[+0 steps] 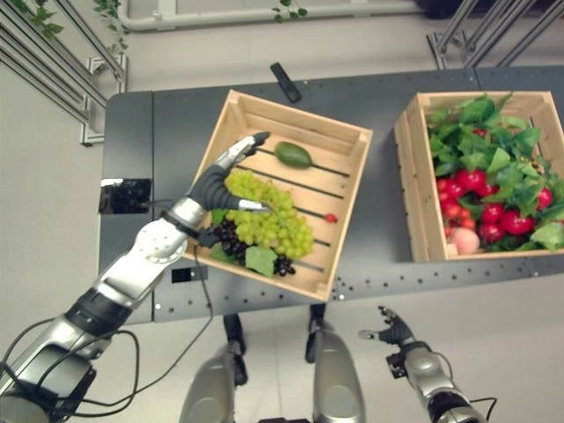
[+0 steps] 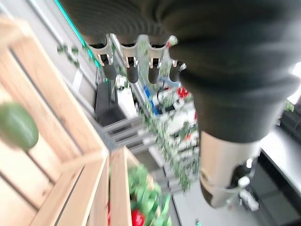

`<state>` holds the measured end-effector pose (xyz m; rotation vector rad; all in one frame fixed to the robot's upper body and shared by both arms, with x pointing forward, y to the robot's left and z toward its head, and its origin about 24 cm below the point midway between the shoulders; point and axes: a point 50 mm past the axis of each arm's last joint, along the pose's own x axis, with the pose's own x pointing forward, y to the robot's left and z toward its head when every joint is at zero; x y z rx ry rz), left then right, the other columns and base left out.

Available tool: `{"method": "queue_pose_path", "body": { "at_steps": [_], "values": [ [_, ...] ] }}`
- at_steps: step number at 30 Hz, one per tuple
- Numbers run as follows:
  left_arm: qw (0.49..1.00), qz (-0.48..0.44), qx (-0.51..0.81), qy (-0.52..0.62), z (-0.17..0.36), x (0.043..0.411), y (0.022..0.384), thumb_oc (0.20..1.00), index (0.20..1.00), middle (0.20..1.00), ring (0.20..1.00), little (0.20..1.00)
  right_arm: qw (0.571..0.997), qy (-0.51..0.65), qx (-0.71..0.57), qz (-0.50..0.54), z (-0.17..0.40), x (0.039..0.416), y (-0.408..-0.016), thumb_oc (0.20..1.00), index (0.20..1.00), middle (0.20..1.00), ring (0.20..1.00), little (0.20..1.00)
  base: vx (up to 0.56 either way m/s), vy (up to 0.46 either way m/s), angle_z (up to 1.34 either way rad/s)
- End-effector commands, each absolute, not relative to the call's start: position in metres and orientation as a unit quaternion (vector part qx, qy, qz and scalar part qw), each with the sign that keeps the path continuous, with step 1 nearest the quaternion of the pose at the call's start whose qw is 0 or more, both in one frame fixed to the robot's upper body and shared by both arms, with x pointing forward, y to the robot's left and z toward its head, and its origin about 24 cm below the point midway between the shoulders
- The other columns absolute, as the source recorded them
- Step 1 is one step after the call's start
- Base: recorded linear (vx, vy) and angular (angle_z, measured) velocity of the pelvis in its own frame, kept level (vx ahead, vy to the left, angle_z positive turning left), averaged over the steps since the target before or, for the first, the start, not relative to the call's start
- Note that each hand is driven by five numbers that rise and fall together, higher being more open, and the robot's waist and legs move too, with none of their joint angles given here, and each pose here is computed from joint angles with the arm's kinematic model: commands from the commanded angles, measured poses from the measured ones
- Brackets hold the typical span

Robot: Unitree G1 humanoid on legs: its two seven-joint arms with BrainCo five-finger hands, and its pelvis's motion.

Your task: Pick up the fruits from the basket on one side to the basket on the other side

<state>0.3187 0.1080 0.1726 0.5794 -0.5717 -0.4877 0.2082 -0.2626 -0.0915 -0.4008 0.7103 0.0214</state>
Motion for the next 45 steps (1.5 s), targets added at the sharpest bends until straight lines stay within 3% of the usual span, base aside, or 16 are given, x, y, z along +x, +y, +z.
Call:
{"method": "queue_pose_path", "body": {
  "at_steps": [1, 14, 22, 27, 45],
  "values": [
    [0.876, -0.227, 0.306, -0.296, 0.176, 0.321, 0.104, 1.000, 1.000, 1.000, 1.000, 1.000, 0.917, 0.337, -0.211, 0.023, -0.090, 0.210, -0.259, 1.000, 1.000, 1.000, 1.000, 1.000, -0.02, -0.013, -0.08],
    [0.841, -0.186, 0.451, -0.235, 0.157, 0.349, 0.119, 1.000, 1.000, 1.000, 1.000, 1.000, 0.934, 0.295, -0.201, 0.005, -0.076, 0.226, -0.258, 1.000, 1.000, 1.000, 1.000, 1.000, -0.01, -0.012, -0.07],
    [0.706, -0.111, 0.652, -0.254, 0.178, 0.367, 0.141, 1.000, 1.000, 1.000, 1.000, 1.000, 0.939, 0.279, -0.199, 0.001, -0.072, 0.230, -0.258, 1.000, 1.000, 1.000, 1.000, 1.000, 0.00, -0.001, 0.00],
    [0.647, -0.082, 0.710, -0.264, 0.191, 0.370, 0.151, 1.000, 1.000, 1.000, 1.000, 1.000, 0.940, 0.276, -0.201, 0.012, -0.072, 0.227, -0.256, 1.000, 1.000, 1.000, 1.000, 1.000, 0.00, 0.000, 0.00],
    [0.484, -0.071, 0.829, -0.272, 0.211, 0.374, 0.166, 1.000, 1.000, 1.000, 1.000, 1.000, 0.951, 0.243, -0.191, 0.026, -0.060, 0.234, -0.256, 1.000, 1.000, 1.000, 1.000, 1.000, 0.00, 0.000, 0.00]
  ]
}}
